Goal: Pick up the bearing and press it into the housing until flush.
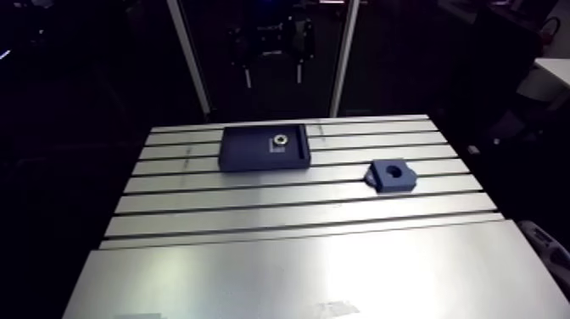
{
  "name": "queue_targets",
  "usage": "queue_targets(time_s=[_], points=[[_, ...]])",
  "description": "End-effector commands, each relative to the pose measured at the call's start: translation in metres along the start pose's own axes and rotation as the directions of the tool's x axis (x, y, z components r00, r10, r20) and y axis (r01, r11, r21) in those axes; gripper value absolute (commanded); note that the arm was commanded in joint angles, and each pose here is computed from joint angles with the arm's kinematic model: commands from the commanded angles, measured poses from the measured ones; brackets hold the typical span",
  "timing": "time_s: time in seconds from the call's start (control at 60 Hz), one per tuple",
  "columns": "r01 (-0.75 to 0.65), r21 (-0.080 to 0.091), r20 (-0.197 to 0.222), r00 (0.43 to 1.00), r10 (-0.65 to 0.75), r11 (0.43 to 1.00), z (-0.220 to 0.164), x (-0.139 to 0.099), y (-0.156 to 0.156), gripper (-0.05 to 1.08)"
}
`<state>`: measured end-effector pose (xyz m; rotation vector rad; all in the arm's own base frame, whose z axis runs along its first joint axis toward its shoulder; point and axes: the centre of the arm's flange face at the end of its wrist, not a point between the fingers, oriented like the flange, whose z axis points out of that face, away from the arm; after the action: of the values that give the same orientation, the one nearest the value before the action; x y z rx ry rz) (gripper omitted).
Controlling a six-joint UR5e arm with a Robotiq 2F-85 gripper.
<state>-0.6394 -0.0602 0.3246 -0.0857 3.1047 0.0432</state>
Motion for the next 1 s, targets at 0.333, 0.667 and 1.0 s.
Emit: queue_targets(time_s=[0.333, 0.667, 1.0], points=[[-0.040, 0.009, 0.022, 0.999, 0.040, 0.999, 0.043, 0.016, 0.005, 0.15], [-0.040, 0.012, 0.075, 0.996, 0.039, 0.999, 0.079, 0.023, 0.000, 0.24], [-0.039, 0.012, 0.061, 0.997, 0.038, 0.999, 0.100, 0.034, 0.001, 0.25]])
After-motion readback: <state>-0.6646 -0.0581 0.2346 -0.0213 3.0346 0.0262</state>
